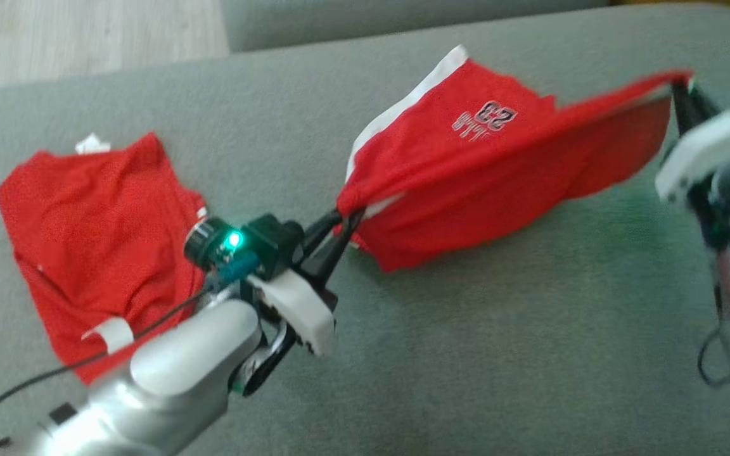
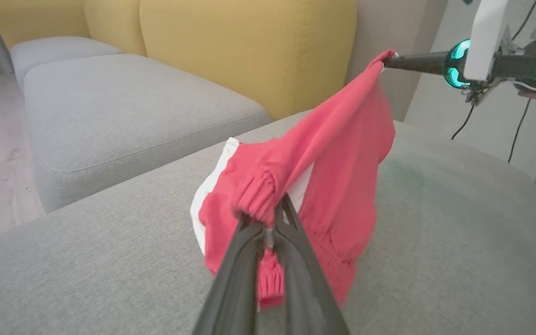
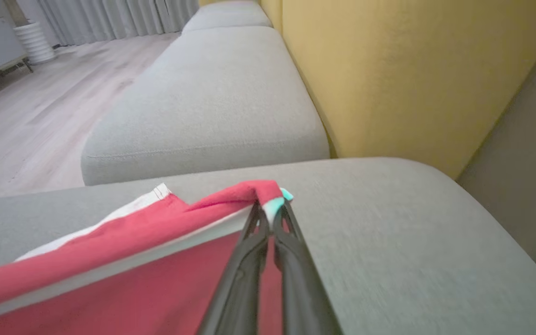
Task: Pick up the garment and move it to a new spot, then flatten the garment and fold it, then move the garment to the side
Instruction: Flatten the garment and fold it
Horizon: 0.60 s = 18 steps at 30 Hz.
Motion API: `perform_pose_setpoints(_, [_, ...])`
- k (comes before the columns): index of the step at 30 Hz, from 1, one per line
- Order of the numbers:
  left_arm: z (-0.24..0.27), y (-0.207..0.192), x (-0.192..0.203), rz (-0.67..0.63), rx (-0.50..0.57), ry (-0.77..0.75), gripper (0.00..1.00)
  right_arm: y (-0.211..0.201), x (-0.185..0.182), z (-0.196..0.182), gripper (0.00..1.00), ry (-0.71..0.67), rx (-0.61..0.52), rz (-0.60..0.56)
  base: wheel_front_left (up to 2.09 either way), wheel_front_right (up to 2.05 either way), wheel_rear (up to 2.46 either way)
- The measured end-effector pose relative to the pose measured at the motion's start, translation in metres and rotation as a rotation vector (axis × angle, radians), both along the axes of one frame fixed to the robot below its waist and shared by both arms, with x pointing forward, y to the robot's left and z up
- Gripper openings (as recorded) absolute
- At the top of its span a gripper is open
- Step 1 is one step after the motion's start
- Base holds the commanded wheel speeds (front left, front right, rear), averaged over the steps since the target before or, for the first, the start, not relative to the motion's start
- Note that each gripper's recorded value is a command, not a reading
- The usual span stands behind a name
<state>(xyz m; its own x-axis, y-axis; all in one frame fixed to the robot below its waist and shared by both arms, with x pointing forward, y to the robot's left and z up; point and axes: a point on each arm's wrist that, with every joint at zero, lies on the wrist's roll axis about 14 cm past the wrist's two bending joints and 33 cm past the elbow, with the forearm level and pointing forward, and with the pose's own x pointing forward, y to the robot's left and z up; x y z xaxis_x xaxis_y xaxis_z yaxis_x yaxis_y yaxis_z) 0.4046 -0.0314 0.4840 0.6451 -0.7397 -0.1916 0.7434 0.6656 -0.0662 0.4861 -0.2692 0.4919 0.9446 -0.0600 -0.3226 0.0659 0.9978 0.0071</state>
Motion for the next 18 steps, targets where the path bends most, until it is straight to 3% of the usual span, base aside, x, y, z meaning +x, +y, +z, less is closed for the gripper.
perform_pose_setpoints(6, [-0.015, 0.013, 0.023, 0.059, 0.009, 0.035, 0.00, 0.033, 0.056, 0.005, 0.00, -0.009, -0.031, 0.074, 0.00, 0.00, 0.00])
perform_pose_setpoints(18, [-0.053, 0.042, 0.039, 0.143, 0.039, 0.117, 0.00, 0.095, 0.110, -0.057, 0.00, 0.121, -0.092, 0.220, 0.00, 0.00, 0.00])
